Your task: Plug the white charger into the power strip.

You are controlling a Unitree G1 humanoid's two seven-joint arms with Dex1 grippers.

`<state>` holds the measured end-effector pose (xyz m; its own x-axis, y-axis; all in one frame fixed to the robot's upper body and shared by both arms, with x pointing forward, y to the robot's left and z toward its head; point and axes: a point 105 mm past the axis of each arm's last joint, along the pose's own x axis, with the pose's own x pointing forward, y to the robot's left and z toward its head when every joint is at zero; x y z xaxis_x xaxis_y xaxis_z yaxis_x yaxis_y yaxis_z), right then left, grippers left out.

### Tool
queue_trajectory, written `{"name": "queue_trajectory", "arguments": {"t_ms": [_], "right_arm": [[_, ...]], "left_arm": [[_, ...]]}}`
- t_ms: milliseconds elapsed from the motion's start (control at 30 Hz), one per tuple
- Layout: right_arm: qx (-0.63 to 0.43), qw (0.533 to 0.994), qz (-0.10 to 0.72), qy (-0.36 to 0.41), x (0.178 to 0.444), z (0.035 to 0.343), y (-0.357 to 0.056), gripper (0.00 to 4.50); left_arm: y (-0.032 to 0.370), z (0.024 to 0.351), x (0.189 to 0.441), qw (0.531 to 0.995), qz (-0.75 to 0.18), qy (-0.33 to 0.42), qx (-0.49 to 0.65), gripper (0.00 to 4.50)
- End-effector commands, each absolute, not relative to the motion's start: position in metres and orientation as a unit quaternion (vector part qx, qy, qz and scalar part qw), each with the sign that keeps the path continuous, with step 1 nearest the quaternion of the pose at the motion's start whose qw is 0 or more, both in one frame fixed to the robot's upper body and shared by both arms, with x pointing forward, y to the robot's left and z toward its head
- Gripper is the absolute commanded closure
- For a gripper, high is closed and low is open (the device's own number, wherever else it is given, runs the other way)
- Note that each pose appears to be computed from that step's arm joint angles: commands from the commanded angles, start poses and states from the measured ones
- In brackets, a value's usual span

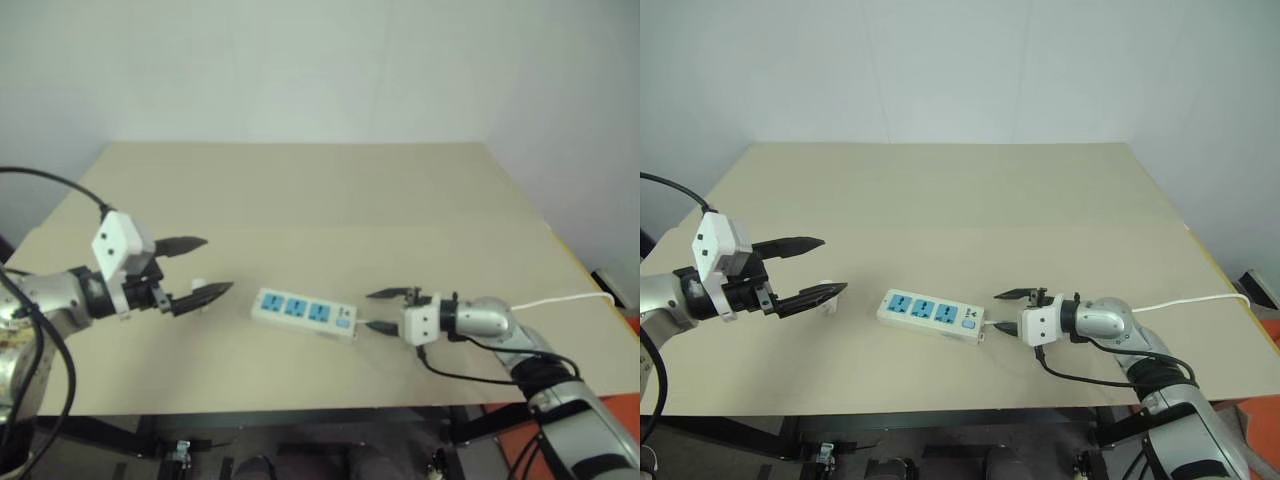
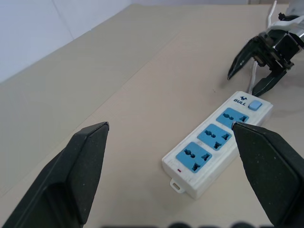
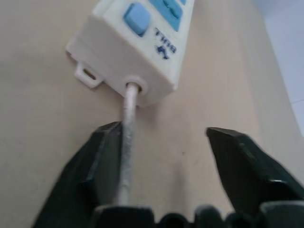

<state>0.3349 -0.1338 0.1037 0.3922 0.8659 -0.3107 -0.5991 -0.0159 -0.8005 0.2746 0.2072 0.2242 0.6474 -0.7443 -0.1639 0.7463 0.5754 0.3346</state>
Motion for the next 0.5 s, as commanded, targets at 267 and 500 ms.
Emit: {"name": "queue_trajectory", "arguments": {"t_ms": [267,500], "right_arm": [[-0.163,0.781,0.595,-0.100,0.304,0.143,-0.115,0.01],[-0.138,0.800,0.575,-0.098,0.307,0.130,-0.094,0.01]], "left_arm": [[0.205,0.238,0.275,0.882,-0.428,-0.020,0.194,0.00],[0.204,0.240,0.276,0.880,-0.433,-0.020,0.196,0.00]]}}
